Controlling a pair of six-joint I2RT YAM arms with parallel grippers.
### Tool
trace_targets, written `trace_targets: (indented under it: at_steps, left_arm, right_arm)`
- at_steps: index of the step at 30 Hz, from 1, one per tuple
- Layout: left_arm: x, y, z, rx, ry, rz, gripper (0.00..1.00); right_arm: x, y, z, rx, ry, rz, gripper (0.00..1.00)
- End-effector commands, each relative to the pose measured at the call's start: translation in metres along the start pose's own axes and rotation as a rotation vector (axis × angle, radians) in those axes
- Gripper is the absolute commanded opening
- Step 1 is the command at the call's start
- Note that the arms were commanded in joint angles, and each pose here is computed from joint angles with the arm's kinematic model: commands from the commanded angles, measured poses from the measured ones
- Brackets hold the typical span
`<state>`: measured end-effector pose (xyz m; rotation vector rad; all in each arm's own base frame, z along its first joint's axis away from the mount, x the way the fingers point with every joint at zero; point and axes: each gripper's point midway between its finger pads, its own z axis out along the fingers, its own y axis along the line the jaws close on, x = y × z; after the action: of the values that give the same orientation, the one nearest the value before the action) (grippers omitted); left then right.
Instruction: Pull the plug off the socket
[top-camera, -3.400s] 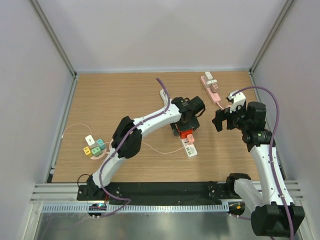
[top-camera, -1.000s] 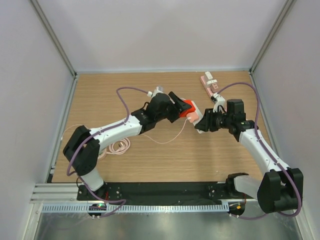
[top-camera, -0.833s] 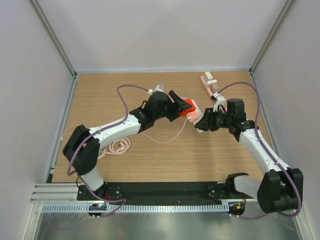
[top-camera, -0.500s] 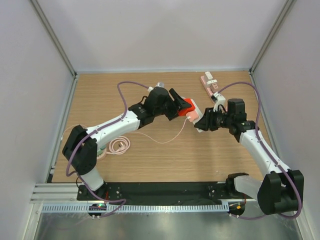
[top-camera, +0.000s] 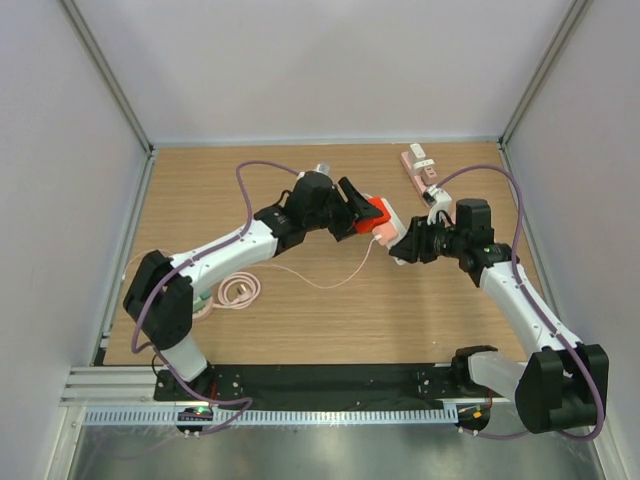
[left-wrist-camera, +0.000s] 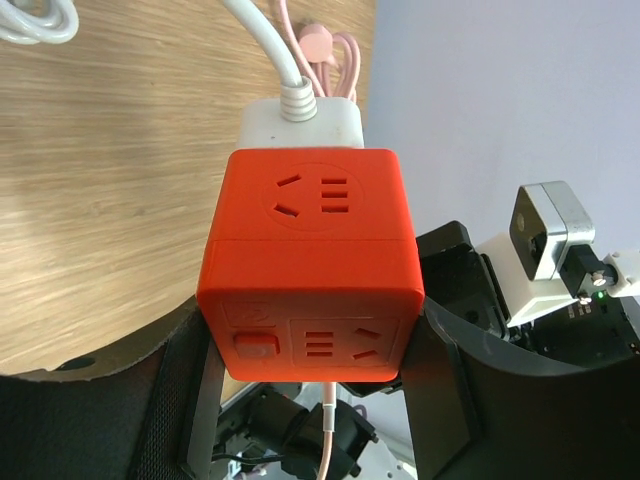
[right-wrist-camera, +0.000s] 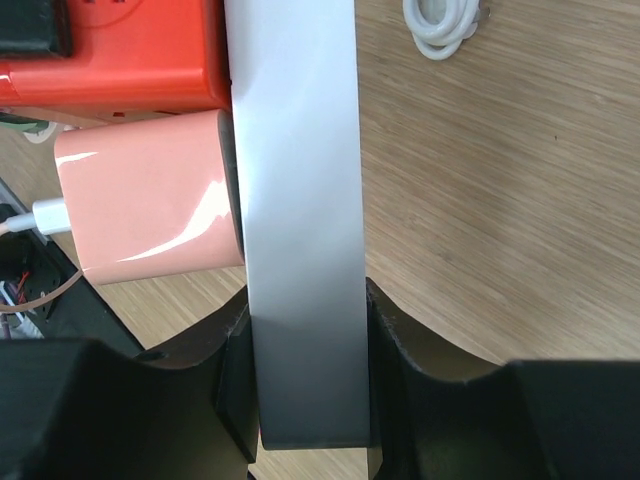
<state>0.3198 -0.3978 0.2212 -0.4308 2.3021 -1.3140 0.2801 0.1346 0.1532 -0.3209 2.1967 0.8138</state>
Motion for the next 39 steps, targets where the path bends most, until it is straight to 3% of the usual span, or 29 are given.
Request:
trace_targets:
  at_steps: [1, 2, 3, 4, 6, 8, 9, 13, 17, 19, 22, 25, 26, 30, 34, 36, 37, 39]
  left_arm:
    - [-0.018, 0.001, -0.052, -0.129, -0.091, 0.093, 0.00]
    - [-0.012, -0.002, -0.054, -0.104, -0.056, 0.112, 0.00]
    - [-0.010, -0.030, -0.056, 0.035, -0.042, 0.166, 0.00]
    - [0.002, -0.027, -0.053, 0.097, -0.001, 0.196, 0.00]
    - [0.001, -0.046, -0.062, 0.198, 0.015, 0.154, 0.00]
    - [-0.011, -0.035, -0.065, 0.092, -0.025, 0.120, 0.00]
    - [-0.020, 0.001, -0.068, -0.096, -0.079, 0.111, 0.00]
    - [-0.046, 0.045, -0.090, -0.389, -0.210, 0.115, 0.00]
    - [-0.038, 0.045, -0.090, -0.400, -0.142, 0.156, 0.00]
    - [-0.026, 0.016, -0.079, -0.229, -0.065, 0.213, 0.00]
    - [-0.013, -0.001, -0.074, -0.125, 0.003, 0.205, 0.00]
    - [-0.023, 0.007, -0.082, -0.259, -0.050, 0.145, 0.00]
    - [-0.028, 0.028, -0.088, -0.375, -0.091, 0.139, 0.00]
    - [-0.034, 0.041, -0.096, -0.493, -0.107, 0.145, 0.00]
    - [-0.016, 0.017, -0.088, -0.279, 0.000, 0.244, 0.00]
    - [-0.007, -0.013, -0.085, -0.009, 0.028, 0.302, 0.00]
    - [0.002, -0.021, -0.089, 0.115, 0.091, 0.280, 0.00]
    - [-0.009, -0.032, -0.095, 0.218, 0.042, 0.214, 0.00]
  right_arm:
    - [-0.033, -0.079, -0.024, 0.406, -0.164, 0.068, 0.01]
    - [-0.035, -0.087, -0.030, 0.431, -0.179, 0.083, 0.01]
    - [-0.035, -0.087, -0.030, 0.429, -0.179, 0.083, 0.01]
    - [-0.035, -0.087, -0.030, 0.426, -0.180, 0.086, 0.01]
    - [-0.035, -0.086, -0.030, 0.419, -0.180, 0.088, 0.01]
    - [-0.035, -0.088, -0.032, 0.431, -0.184, 0.090, 0.01]
    - [-0.036, -0.089, -0.033, 0.438, -0.187, 0.090, 0.01]
    - [-0.040, -0.091, -0.038, 0.459, -0.212, 0.082, 0.01]
    - [-0.042, -0.091, -0.042, 0.470, -0.229, 0.074, 0.01]
    - [-0.043, -0.094, -0.043, 0.486, -0.233, 0.071, 0.01]
    - [-0.043, -0.099, -0.047, 0.523, -0.241, 0.066, 0.01]
    - [-0.044, -0.103, -0.051, 0.549, -0.247, 0.060, 0.01]
    - [-0.044, -0.103, -0.051, 0.552, -0.249, 0.059, 0.01]
    - [-0.044, -0.104, -0.051, 0.557, -0.247, 0.058, 0.01]
    - [-0.044, -0.104, -0.050, 0.555, -0.246, 0.058, 0.01]
    - [-0.045, -0.103, -0.051, 0.550, -0.249, 0.056, 0.01]
    - [-0.045, -0.103, -0.050, 0.549, -0.247, 0.055, 0.01]
    - [-0.044, -0.103, -0.050, 0.548, -0.246, 0.058, 0.01]
